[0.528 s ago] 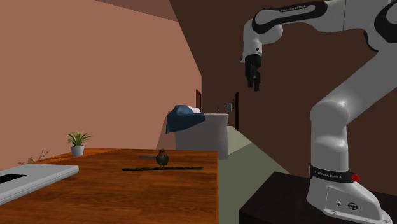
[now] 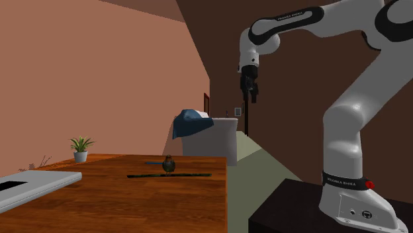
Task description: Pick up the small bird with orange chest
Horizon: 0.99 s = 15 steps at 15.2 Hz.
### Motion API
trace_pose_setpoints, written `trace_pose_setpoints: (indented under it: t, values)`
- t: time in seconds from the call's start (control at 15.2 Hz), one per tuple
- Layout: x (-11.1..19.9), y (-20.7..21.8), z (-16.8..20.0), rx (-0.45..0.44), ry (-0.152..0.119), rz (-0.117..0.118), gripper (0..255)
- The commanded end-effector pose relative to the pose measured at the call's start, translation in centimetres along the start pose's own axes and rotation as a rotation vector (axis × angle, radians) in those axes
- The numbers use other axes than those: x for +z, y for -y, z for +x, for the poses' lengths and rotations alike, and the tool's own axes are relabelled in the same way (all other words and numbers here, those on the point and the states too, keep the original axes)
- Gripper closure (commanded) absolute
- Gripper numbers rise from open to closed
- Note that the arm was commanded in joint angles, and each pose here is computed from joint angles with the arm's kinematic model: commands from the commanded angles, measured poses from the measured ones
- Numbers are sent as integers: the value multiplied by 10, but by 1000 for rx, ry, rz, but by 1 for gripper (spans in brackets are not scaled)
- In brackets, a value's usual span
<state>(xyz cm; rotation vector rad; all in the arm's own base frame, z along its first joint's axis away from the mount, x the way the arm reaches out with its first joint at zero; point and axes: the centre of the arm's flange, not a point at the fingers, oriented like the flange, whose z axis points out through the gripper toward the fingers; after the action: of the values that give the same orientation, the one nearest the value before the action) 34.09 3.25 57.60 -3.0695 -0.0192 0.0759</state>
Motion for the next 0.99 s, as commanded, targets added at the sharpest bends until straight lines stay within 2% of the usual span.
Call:
trace_pose_setpoints:
  t: [0.0,0.92]
  values:
    - [15,13,18,5,-2,1,0]
    - [116,105,142,37,-5,0,0]
